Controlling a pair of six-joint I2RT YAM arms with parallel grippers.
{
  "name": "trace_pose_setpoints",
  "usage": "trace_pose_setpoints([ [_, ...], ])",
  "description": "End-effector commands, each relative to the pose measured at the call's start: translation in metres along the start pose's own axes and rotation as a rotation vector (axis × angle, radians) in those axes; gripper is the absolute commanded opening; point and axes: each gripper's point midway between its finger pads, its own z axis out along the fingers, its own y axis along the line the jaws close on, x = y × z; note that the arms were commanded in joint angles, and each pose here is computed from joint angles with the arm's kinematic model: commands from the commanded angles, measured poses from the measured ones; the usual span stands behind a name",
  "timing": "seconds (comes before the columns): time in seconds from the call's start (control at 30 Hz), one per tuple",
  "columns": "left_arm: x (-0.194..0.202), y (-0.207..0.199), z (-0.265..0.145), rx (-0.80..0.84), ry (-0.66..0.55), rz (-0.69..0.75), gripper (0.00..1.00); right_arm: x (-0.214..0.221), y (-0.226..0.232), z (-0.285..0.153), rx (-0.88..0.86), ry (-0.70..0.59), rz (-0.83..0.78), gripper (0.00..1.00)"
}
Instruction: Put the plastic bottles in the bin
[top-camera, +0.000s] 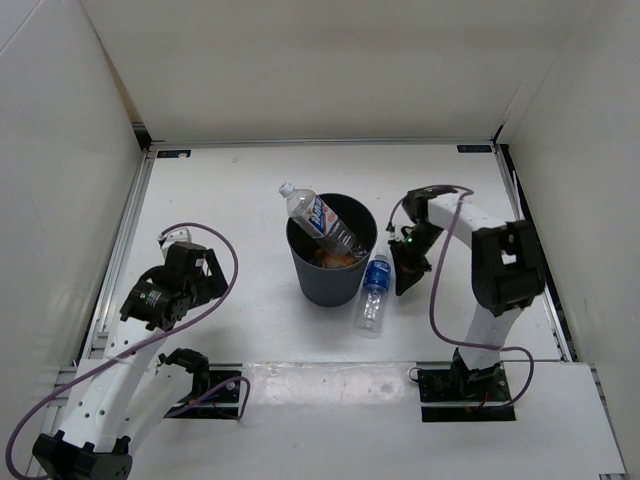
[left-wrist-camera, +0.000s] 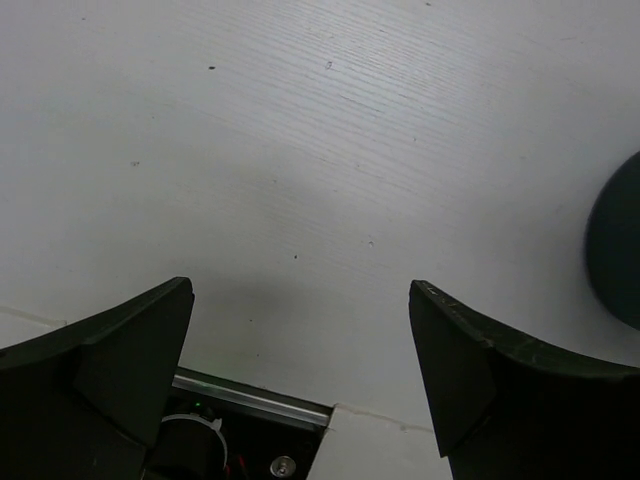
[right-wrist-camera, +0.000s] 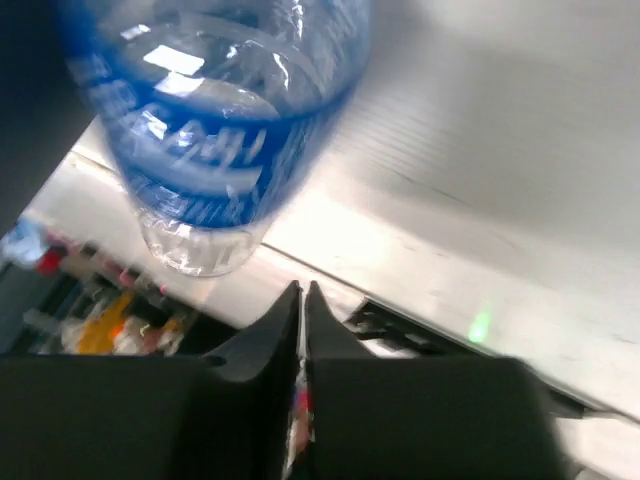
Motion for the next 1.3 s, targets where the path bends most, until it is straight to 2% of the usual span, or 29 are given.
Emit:
trace_pose_setpoints([
  [0.0, -0.010, -0.016, -0.003, 0.085, -0.037, 0.019, 0.99, -0.011, -0.022, -0.042, 0.081, -0.192, -0.079, 0.09],
  [0.03, -0.010, -0.017, -0.003, 0.094, -0.042, 0.019, 0.99, -0.012, -0.025, -0.046, 0.075, -0.201, -0.074, 0.27],
  [0.07, -0.007, -0.017, 0.000, 0.101, -0.039, 0.026, 0.99, -0.014, -0.035, -0.054, 0.053, -0.227, -0.029, 0.72],
  [0.1, -0.011, -0.023, 0.000, 0.125, -0.056, 0.019, 0.99, -0.017, -0.035, -0.064, 0.048, -0.257, -0.049, 0.86],
  [0.13, -0.011, -0.023, -0.001, 0.135, -0.064, 0.016, 0.99, -0.018, -0.036, -0.070, 0.037, -0.275, -0.044, 0.90],
  [0.27, -0.012, -0.028, 0.001, 0.167, -0.089, 0.010, 0.99, -0.017, -0.036, -0.095, -0.080, -0.372, 0.052, 0.90],
  [0.3, -0.012, -0.028, 0.001, 0.174, -0.095, 0.006, 0.99, -0.015, -0.038, -0.098, -0.128, -0.390, 0.146, 0.90],
  [0.33, -0.013, -0.029, 0.002, 0.176, -0.100, 0.006, 0.99, -0.021, -0.041, -0.109, -0.159, -0.472, 0.212, 0.90],
  [0.37, -0.016, -0.030, 0.000, 0.184, -0.116, -0.002, 0.99, -0.020, -0.046, -0.108, -0.207, -0.481, 0.344, 0.90],
  [0.43, -0.015, -0.030, 0.000, 0.190, -0.121, -0.014, 0.99, -0.025, -0.047, -0.108, -0.261, -0.520, 0.438, 0.90],
  [0.5, -0.015, -0.027, -0.005, 0.194, -0.142, -0.038, 0.99, -0.023, -0.043, -0.099, -0.146, -0.504, 0.393, 0.90],
  [0.6, -0.016, -0.025, -0.011, 0.212, -0.173, -0.058, 0.99, -0.023, -0.029, -0.091, -0.086, -0.485, 0.338, 0.90],
  [0.67, -0.017, -0.023, -0.013, 0.208, -0.182, -0.058, 0.99, -0.031, -0.030, -0.082, -0.069, -0.488, 0.366, 0.90],
  [0.83, -0.016, -0.020, -0.015, 0.181, -0.158, -0.047, 0.99, -0.045, -0.015, -0.059, -0.114, -0.471, 0.325, 0.90],
  [0.93, -0.011, -0.020, -0.010, 0.165, -0.128, -0.032, 0.99, -0.052, -0.025, -0.054, -0.156, -0.460, 0.379, 0.90],
  [1.27, -0.003, -0.030, 0.006, 0.152, -0.047, 0.011, 0.99, -0.046, -0.017, -0.021, -0.069, -0.346, 0.375, 0.90],
])
